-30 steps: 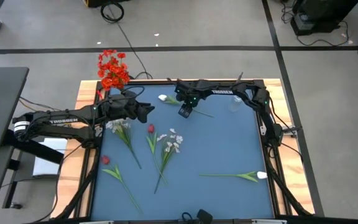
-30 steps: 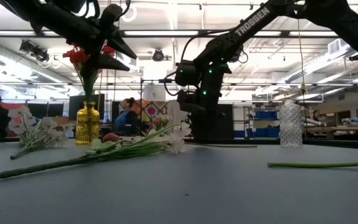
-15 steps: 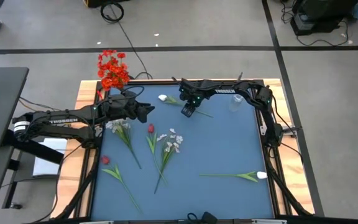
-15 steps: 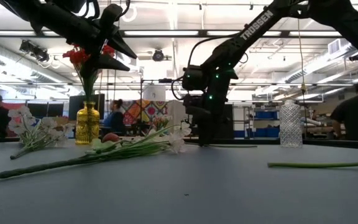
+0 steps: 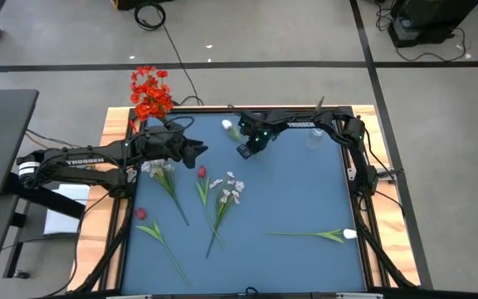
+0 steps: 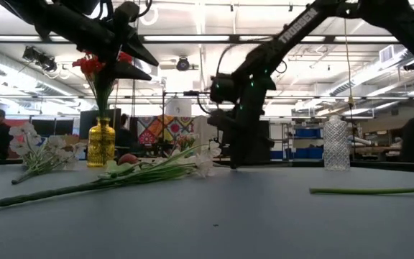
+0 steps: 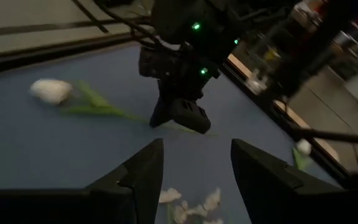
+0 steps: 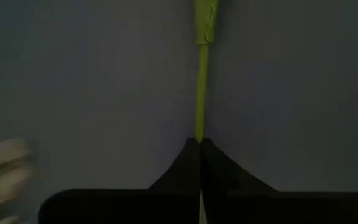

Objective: Sort flowers into vase by color
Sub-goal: Put the top white flowers into the yellow transparent flower vase

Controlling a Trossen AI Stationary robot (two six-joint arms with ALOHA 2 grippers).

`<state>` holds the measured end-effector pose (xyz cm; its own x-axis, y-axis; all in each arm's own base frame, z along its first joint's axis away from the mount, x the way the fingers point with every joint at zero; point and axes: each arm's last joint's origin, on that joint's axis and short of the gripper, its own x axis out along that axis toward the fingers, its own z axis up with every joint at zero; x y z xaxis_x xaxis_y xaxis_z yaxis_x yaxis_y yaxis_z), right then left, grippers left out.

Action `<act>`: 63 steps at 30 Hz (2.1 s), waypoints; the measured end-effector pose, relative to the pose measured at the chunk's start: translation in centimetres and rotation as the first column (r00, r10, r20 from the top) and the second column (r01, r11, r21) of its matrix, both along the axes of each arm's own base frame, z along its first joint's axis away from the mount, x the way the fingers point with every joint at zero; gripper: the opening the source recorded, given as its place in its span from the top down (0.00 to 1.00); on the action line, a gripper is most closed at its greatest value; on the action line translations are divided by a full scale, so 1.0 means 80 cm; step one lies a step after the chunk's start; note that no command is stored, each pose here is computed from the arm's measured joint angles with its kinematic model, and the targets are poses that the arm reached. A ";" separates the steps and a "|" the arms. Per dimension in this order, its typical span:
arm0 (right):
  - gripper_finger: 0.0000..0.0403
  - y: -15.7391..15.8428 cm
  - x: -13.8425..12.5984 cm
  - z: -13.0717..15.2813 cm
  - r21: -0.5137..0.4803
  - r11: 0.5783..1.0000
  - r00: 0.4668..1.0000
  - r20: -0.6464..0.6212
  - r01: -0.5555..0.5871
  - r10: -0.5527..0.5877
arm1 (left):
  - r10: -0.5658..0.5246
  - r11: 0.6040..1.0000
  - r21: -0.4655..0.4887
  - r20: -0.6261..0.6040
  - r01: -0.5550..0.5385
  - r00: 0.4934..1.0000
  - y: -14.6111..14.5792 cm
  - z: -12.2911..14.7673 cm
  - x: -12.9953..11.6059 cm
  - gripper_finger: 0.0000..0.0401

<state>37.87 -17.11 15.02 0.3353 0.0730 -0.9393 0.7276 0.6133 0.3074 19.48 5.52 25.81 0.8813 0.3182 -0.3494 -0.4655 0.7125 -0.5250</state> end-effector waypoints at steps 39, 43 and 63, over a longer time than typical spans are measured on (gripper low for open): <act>1.00 0.185 0.028 0.231 -0.569 0.821 0.695 0.606 0.040 0.386 | -0.413 0.883 0.390 0.387 0.260 0.825 0.015 0.065 -0.001 0.70; 1.00 0.185 0.029 0.229 -0.588 0.808 0.697 0.589 0.023 0.409 | -0.444 0.871 0.395 0.381 0.291 0.811 0.013 0.064 -0.001 0.84; 1.00 0.193 0.041 0.209 -0.585 0.810 0.698 0.564 -0.039 0.441 | -0.451 0.871 0.383 0.372 0.309 0.811 0.013 0.062 -0.001 1.00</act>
